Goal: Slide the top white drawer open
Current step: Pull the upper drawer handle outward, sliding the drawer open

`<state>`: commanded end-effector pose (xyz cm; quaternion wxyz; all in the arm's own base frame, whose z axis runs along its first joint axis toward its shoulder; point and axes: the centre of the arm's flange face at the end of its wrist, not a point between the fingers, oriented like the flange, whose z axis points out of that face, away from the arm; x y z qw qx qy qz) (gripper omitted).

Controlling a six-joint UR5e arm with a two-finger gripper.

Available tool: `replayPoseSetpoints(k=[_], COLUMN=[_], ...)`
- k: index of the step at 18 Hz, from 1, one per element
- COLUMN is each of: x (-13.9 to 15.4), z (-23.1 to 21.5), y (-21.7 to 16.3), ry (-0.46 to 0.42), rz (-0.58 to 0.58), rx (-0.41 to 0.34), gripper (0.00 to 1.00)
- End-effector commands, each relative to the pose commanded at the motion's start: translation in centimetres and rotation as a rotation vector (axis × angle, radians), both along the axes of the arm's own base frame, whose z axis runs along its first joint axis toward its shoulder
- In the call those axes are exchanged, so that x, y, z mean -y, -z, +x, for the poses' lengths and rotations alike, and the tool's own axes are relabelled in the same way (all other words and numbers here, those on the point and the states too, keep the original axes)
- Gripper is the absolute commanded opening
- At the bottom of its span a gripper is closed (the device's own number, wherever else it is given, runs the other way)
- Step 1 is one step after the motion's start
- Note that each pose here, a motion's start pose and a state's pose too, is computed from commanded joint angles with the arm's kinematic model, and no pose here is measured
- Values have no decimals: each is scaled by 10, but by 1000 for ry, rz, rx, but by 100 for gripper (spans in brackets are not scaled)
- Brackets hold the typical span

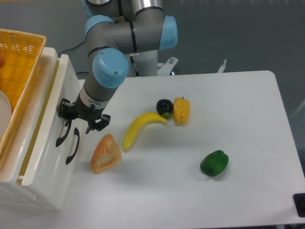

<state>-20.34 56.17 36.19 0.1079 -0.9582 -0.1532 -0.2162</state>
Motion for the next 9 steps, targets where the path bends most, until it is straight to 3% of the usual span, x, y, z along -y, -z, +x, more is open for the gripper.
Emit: replayPoseSetpoints(k=[9], x=[2], z=[-4], y=[-3], ry=[-9], rz=[7], rx=[4], gripper=[59])
